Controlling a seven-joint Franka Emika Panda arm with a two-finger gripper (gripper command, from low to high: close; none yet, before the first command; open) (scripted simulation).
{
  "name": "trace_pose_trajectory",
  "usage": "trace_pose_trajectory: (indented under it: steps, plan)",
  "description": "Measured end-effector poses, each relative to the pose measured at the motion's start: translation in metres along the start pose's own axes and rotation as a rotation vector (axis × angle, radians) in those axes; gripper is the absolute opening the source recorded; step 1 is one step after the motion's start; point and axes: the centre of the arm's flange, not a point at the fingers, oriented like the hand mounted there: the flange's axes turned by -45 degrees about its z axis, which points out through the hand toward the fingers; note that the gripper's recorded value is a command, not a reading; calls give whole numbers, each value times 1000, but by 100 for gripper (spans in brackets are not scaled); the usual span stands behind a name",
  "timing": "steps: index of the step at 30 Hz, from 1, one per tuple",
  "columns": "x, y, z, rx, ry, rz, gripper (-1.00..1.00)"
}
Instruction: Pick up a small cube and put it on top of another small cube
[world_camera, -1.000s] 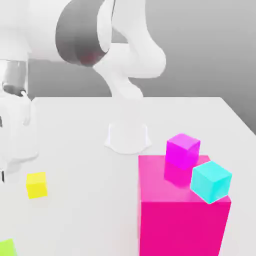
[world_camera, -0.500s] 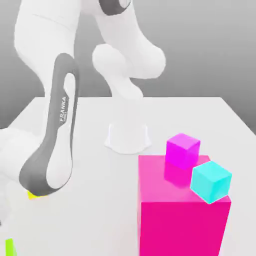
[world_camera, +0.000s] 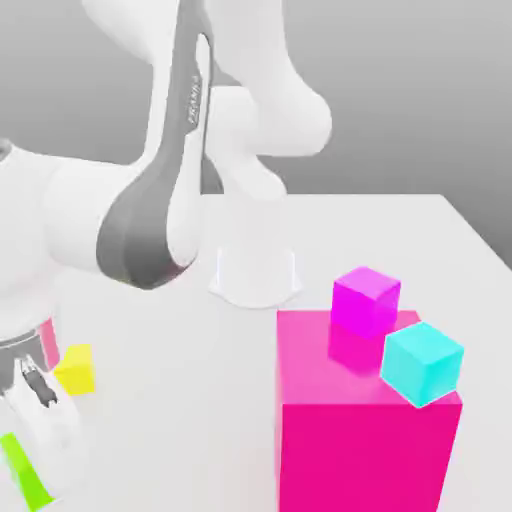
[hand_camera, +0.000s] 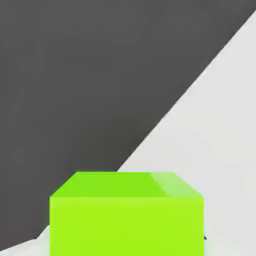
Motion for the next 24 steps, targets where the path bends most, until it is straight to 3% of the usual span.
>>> trace_pose_trajectory:
  steps: [7,16,21,22,24]
  plan:
    - [-105,-99,-81,0,-1,-557,-100]
    - [-245,-135,-160,4,-3,-1201,-100]
    - [-269,-137,-116,4,-3,-1312,-100]
    - [-269,-137,-108,4,-4,-1313,100]
    - [-269,-137,-108,4,-4,-1313,100]
